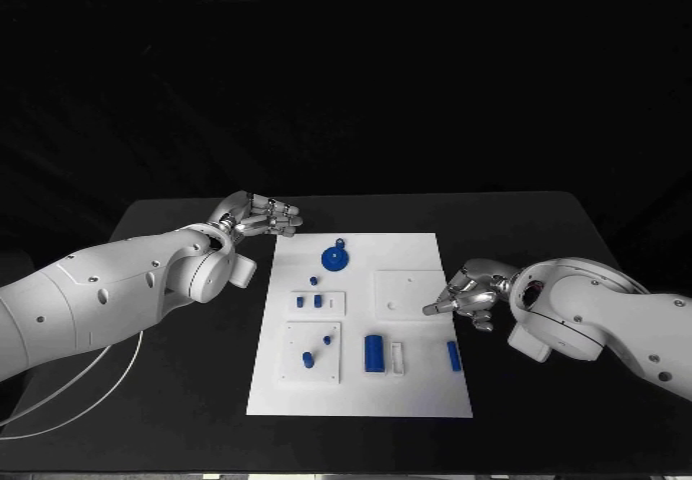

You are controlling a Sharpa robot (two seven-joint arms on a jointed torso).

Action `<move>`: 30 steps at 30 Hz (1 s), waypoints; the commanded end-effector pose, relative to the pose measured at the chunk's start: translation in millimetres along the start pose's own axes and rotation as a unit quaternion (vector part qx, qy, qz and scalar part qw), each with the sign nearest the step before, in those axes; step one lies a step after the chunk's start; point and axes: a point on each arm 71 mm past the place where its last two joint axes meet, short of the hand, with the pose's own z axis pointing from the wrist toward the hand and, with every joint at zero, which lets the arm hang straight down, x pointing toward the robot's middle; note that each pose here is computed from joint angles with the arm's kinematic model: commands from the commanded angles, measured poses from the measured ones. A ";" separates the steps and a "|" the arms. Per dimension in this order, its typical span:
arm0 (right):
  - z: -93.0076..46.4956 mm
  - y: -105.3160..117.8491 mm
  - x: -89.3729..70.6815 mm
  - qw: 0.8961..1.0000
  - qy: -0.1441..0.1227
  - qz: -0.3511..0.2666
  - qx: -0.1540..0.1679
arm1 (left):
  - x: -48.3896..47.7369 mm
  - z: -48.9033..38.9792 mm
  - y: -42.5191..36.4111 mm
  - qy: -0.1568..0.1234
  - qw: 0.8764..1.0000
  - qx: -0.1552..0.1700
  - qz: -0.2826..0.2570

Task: Assemble the parts on the task board

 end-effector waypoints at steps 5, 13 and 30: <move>-3.9 -24.4 -1.7 0.995 0.070 -0.057 0.051 | 4.1 0.7 -0.8 0.009 1.000 0.005 -0.004; -7.0 -37.2 5.7 0.989 0.060 -0.101 0.086 | 4.4 0.1 0.0 0.010 1.000 0.006 -0.004; -4.4 -45.1 34.4 0.985 0.049 -0.124 0.109 | 2.8 -1.7 1.3 0.009 1.000 0.007 -0.005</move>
